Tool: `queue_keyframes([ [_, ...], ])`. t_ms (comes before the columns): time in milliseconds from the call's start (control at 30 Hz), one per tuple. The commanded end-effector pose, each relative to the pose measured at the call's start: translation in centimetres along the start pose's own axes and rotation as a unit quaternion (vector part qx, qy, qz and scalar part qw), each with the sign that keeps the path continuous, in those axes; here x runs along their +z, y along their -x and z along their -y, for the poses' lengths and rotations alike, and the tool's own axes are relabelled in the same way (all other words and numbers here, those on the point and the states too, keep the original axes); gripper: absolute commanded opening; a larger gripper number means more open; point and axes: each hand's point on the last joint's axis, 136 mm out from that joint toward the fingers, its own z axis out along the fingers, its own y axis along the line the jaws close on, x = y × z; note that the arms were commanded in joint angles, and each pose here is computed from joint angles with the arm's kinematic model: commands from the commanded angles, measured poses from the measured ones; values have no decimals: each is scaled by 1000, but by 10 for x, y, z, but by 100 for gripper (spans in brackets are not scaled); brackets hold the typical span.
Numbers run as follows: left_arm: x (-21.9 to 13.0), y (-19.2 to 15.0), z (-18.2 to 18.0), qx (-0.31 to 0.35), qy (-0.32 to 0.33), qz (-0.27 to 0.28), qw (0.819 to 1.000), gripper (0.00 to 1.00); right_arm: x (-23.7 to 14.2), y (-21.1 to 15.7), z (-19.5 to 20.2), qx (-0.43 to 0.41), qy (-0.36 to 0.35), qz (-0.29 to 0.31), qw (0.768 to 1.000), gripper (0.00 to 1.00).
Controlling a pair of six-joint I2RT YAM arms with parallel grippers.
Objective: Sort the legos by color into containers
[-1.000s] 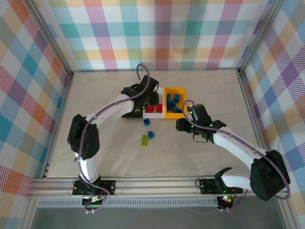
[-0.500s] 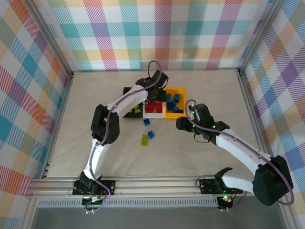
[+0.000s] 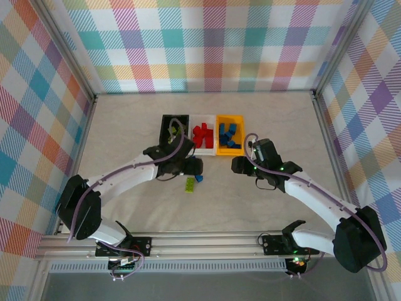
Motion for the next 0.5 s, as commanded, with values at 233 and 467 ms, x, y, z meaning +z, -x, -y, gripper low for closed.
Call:
queue_keyframes([
  [233,46,-53,-9,6,5,-62,998,83,7,-1,-2,20,10,-2,1000,69],
  [467,70,-58,-20,28,56,-77,995,70,5,-2,0,20,7,-3,1000,69],
])
